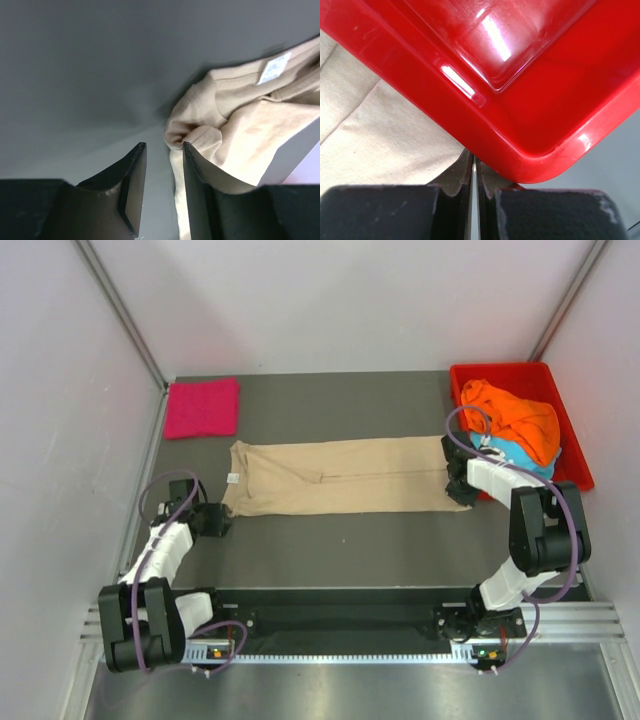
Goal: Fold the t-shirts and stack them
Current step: Fold the tshirt
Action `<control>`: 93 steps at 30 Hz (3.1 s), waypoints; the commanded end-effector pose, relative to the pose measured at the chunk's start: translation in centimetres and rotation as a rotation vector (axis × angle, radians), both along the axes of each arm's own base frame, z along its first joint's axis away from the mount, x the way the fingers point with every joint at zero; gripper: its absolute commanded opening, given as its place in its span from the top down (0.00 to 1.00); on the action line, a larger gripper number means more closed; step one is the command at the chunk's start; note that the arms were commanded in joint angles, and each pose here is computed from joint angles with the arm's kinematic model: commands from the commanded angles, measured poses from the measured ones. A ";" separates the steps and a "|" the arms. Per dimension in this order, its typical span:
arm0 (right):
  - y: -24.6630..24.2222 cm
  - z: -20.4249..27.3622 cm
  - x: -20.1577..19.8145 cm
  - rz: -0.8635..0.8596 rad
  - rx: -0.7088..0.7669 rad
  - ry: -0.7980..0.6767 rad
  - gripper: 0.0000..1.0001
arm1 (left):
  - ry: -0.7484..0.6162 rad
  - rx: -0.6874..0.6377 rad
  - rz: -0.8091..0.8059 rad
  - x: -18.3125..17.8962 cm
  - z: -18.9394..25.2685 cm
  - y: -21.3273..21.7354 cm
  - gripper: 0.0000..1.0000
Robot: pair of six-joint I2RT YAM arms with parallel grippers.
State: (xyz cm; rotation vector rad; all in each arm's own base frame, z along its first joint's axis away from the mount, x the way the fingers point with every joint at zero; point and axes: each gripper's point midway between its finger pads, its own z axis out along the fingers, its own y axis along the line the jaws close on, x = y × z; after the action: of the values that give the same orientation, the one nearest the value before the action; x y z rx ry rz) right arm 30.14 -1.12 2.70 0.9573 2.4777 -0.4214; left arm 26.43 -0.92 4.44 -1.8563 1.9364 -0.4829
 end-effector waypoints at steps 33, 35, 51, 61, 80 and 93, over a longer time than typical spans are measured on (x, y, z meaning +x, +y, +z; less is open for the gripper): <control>-2.1 -0.1 -0.3 -0.010 -0.059 0.012 1.00 | 0.117 0.334 -0.094 2.6 0.2 5.7 1.00; -2.1 -0.2 -0.6 0.002 -0.055 0.012 1.00 | 0.121 0.339 -0.127 2.8 -0.1 5.6 1.00; -0.5 -1.2 -5.1 0.092 0.053 0.052 0.96 | 0.243 0.388 -0.260 -0.2 -1.1 5.7 0.82; 0.1 5.4 -3.0 0.187 0.060 -0.058 0.67 | 0.007 0.468 -0.475 5.5 7.2 4.9 0.52; 29.2 18.7 9.6 1.229 0.455 -0.626 0.50 | -0.544 0.247 -0.964 17.9 10.3 -4.4 0.37; 34.0 16.4 11.4 1.284 0.480 -0.572 0.50 | -0.249 0.340 -1.049 19.0 3.0 -7.1 0.46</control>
State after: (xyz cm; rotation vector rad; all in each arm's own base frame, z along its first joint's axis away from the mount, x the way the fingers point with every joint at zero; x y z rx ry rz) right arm 40.34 31.83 15.39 -0.4308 2.2368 0.7388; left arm 44.34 -8.25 7.23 -0.4964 2.4606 -0.7124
